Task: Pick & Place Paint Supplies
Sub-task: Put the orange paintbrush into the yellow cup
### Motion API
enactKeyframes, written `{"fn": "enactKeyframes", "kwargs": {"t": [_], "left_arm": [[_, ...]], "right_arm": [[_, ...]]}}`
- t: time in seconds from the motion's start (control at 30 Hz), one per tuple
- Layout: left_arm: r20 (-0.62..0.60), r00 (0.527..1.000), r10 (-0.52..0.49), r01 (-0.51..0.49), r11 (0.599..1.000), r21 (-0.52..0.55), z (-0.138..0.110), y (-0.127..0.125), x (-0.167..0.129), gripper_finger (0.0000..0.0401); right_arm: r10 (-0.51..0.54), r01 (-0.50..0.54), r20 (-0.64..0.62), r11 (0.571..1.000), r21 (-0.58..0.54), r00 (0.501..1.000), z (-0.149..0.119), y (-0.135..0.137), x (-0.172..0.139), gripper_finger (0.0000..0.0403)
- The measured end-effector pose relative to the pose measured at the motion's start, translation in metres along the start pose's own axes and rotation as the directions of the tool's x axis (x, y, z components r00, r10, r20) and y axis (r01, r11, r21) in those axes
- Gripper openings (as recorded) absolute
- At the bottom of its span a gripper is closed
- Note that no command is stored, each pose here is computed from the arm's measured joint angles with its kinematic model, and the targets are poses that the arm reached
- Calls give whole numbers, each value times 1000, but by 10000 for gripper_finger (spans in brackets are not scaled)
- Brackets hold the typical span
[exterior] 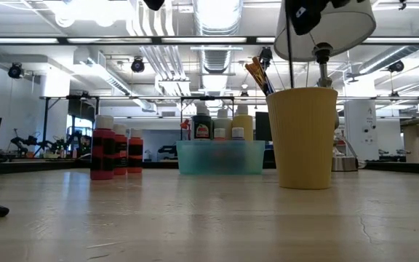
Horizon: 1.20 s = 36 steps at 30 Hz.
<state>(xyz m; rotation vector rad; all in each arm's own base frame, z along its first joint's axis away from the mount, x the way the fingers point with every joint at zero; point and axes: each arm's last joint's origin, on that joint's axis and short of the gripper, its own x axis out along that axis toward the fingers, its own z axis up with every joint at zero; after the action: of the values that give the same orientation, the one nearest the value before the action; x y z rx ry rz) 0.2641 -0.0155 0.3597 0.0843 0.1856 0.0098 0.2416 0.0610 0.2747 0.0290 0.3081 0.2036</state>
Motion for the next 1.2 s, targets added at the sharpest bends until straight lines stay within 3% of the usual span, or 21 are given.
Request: {"fn": "enactKeyframes", "kwargs": {"t": [0.7,1.2], "left_arm": [[-7,1000,-1,1,1000,1,-1,0,0,172],[-8,1000,-2,2,1000,1,-1,0,0,172]], "right_arm": [[-26,25,-116,1000,-10,993,-8,0,13,13],[-38,42,-105,998,36,994,-46,3,14,13]]}}
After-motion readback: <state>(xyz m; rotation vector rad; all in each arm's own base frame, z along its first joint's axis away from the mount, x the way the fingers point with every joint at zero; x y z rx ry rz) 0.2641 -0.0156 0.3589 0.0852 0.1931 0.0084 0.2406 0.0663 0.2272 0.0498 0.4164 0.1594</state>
